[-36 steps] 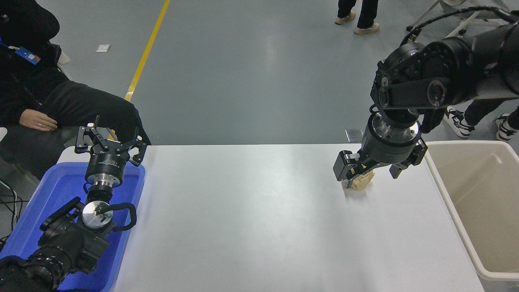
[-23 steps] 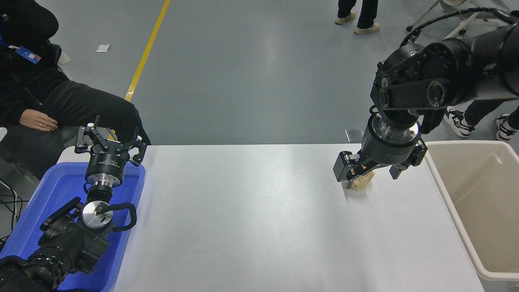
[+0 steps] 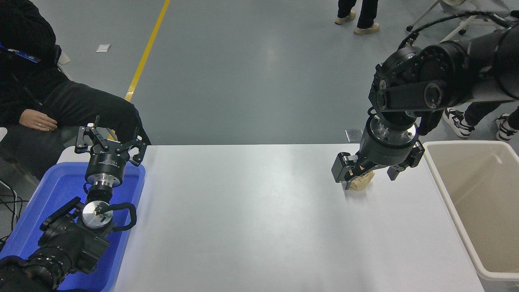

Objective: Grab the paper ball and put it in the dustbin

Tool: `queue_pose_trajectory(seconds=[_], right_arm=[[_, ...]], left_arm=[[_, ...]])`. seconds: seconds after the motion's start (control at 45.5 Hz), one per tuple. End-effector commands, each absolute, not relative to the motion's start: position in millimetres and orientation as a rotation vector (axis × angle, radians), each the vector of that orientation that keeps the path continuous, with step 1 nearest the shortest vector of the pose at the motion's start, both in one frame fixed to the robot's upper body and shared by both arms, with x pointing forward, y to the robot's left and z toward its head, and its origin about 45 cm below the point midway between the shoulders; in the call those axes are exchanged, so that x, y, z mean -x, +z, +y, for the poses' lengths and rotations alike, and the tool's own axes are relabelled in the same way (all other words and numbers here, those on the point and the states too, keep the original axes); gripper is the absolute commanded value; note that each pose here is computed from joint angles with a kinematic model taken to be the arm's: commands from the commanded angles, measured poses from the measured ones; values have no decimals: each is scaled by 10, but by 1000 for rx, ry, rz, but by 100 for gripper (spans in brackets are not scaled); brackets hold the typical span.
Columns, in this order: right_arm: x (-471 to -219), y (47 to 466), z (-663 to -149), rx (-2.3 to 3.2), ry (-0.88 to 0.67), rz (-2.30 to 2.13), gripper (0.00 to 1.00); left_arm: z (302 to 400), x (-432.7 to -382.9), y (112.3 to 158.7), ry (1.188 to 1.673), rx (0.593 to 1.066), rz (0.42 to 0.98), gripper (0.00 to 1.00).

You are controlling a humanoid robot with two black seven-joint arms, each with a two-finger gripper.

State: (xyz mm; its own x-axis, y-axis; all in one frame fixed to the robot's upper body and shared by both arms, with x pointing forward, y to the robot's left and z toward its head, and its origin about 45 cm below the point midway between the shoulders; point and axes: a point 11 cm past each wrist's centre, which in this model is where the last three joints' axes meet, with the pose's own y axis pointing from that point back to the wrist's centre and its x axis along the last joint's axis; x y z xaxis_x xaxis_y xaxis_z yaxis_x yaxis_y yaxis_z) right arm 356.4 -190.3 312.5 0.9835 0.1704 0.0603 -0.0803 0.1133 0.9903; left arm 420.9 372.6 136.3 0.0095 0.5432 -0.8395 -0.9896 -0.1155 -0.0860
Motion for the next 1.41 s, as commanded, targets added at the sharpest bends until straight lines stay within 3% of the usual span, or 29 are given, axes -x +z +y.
queue_pose_trajectory(seconds=[0.0,0.264,0.945,1.385], right_arm=[[-3568,3093,-1858,-1462,187,81,100],[-3750,3082,-2011,-1497,226,-1,100],[-4480,1880,-2432,-1490,519,-479,100],[-4549,1480,-2662,-1447,608,-675,100]], left_arm=[[3725,-4209,1363,1486,890,675,99],[3725,-4209,1363,1486,890,675,99],[3725,-4209,1363,1486,890,675,99],[3729,-4208,1361,1488,889,675,99]])
